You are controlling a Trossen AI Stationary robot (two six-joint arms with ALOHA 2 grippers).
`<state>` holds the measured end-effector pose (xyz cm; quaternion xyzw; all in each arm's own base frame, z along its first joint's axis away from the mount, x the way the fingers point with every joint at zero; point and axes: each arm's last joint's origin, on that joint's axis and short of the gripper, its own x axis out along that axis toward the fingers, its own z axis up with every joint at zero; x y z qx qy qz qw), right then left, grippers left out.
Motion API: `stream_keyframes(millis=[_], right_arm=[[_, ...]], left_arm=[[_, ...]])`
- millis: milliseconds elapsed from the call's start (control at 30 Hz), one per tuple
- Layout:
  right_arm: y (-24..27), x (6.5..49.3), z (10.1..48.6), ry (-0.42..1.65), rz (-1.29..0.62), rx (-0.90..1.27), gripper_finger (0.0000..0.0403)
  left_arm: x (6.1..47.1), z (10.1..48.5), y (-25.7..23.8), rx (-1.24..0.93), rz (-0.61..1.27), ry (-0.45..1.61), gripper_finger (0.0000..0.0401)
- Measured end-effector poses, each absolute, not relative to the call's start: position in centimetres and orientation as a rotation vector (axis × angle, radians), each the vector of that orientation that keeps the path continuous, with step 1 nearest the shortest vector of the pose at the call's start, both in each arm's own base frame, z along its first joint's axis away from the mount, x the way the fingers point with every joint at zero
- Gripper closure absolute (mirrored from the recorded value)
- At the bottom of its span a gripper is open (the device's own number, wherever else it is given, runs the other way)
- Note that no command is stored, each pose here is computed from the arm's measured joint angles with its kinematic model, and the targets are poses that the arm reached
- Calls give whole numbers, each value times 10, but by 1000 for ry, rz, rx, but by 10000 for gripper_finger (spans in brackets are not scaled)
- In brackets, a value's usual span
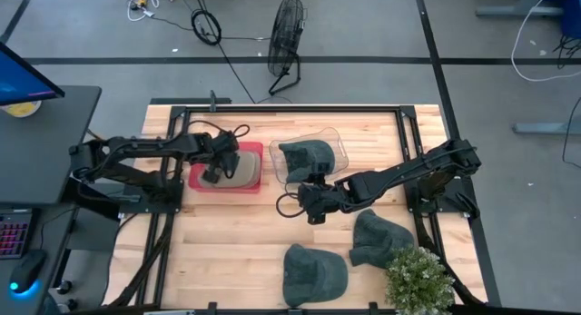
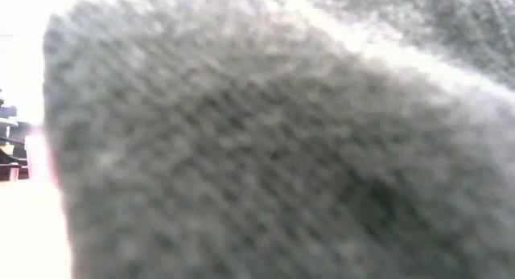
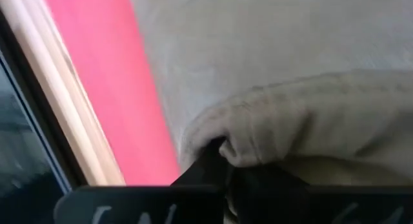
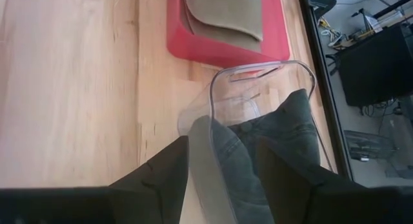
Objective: Pick & Place hat
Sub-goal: Put the brown cap into the red bin, then put the top black cap into the transparent bin
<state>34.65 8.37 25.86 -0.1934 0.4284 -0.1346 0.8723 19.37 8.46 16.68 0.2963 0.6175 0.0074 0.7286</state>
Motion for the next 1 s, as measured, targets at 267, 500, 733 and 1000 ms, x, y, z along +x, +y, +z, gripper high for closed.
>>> stream_keyframes(millis=[267,500,733,1000], right_arm=[[84,346,258,898,-285,-397,220],[84,346,258,897,-292,-383,220],[83,343,257,926,-296,-387,220],[85,341,254,957,-277,-333,220]], left_arm=[[196,170,85,451,182,1328,379],[206,189,86,354,257,1275,324],[210,216,78,291,261,1332,273],[227,275,63,202,282,1208,249]])
